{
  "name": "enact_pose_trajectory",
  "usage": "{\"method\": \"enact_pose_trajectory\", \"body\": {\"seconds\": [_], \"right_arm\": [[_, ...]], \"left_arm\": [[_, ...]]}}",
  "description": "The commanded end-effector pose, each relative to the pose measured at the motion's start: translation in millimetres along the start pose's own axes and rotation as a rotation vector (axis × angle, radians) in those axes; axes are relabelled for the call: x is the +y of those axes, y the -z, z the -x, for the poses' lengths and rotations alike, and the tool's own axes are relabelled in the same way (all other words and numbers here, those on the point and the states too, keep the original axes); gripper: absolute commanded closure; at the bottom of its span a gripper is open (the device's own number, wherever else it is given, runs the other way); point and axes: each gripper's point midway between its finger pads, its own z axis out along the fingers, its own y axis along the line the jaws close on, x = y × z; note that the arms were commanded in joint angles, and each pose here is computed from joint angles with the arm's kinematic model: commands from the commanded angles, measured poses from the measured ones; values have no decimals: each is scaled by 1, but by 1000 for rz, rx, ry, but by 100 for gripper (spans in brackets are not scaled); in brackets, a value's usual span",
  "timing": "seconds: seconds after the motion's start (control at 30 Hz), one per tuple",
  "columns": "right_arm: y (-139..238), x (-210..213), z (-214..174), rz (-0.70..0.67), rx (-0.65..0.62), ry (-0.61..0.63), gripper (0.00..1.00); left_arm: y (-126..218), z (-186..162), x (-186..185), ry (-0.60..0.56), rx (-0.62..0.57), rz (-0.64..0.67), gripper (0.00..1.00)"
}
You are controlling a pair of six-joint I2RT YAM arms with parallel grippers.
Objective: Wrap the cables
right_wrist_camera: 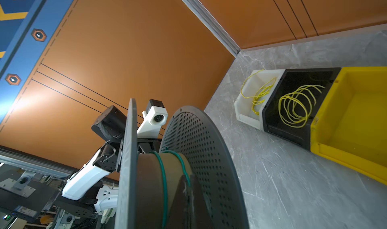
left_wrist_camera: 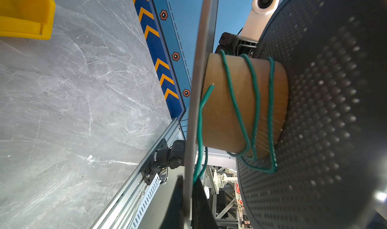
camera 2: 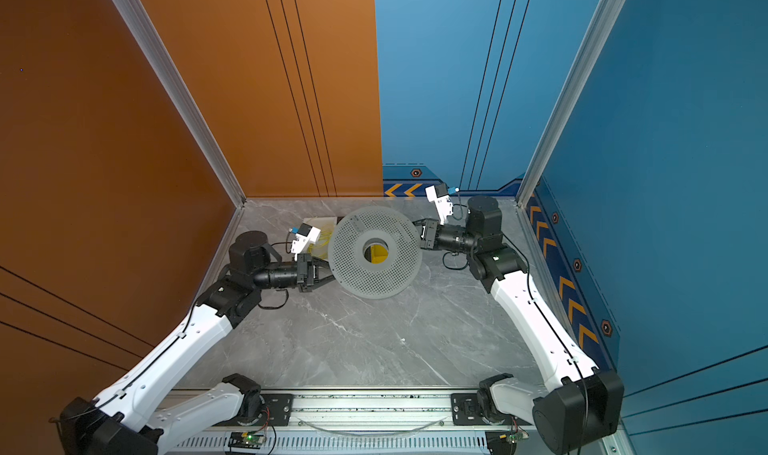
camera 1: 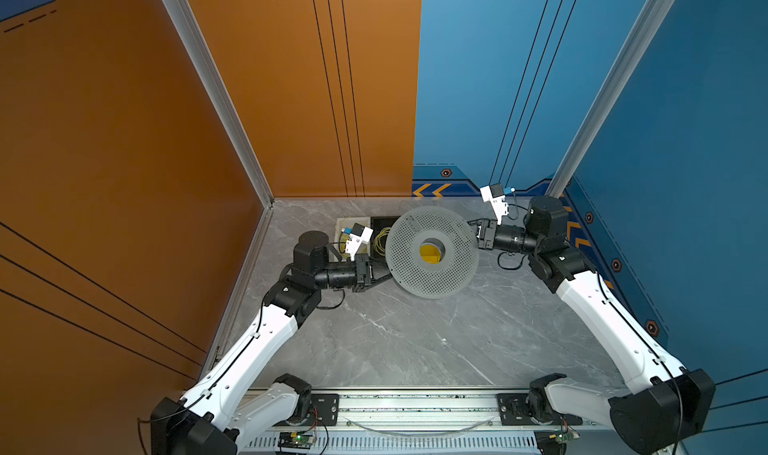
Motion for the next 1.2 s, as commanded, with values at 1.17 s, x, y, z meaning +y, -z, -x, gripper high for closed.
{"method": "enact_pose_trajectory", "body": {"seconds": [1.17], "right_arm": [[25,54,-22,76,28,1,72]], "left_arm": [[6,48,-61,-79,-207,-135,100]]}}
